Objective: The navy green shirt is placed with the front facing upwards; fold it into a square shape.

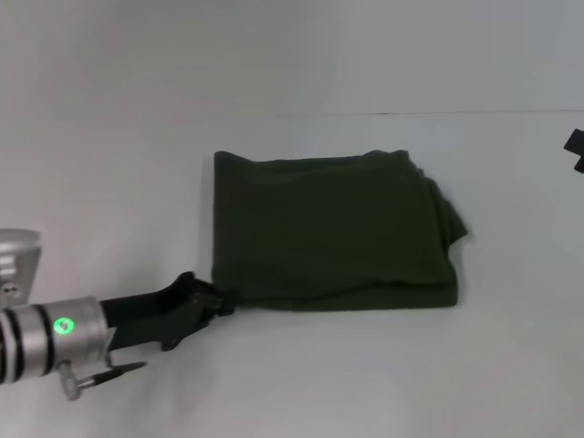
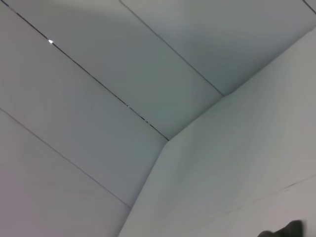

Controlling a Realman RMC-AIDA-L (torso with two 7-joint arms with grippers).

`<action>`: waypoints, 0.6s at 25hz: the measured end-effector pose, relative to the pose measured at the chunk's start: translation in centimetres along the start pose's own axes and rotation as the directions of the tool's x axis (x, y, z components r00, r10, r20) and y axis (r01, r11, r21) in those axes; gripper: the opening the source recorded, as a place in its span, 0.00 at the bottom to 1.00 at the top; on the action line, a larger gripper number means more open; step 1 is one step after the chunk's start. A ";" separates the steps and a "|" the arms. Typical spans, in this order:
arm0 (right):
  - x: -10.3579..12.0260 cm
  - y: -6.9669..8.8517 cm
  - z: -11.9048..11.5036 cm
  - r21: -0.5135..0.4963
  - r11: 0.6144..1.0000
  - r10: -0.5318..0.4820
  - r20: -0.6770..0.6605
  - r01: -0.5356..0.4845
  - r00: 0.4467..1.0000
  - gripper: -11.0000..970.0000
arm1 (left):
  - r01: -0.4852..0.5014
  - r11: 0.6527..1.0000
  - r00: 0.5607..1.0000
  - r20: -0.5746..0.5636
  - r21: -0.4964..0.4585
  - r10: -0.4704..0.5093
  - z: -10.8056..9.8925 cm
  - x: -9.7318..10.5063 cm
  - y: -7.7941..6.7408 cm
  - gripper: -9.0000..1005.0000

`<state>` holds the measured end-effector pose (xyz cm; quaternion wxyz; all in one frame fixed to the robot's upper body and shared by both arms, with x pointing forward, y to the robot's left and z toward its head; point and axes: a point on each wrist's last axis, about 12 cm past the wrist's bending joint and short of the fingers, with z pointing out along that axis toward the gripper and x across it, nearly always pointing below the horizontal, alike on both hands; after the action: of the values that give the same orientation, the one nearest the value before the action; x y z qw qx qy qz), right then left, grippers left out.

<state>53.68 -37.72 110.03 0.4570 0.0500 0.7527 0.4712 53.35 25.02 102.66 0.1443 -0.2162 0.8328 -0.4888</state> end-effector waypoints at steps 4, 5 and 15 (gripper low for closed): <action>0.5 -0.3 0.2 0.009 1.000 0.022 0.003 -0.022 1.000 0.94 | 0.001 1.000 1.000 0.016 -0.006 -0.001 -1.8 -0.2 1.0 0.05; 0.6 -0.3 0.2 0.010 1.000 0.026 0.003 -0.026 1.000 0.94 | 0.001 1.000 1.000 0.017 -0.010 0.000 -2.1 -0.2 1.2 0.05; 1.2 -0.7 0.5 0.046 0.998 0.039 -0.025 -0.038 0.999 0.94 | -0.030 0.999 0.999 0.011 -0.013 0.030 -3.5 -0.2 1.9 0.08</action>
<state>53.57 -37.20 108.63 0.4366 0.0687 0.7680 0.4635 51.51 28.58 102.67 0.1547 -0.2072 0.8383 -0.4800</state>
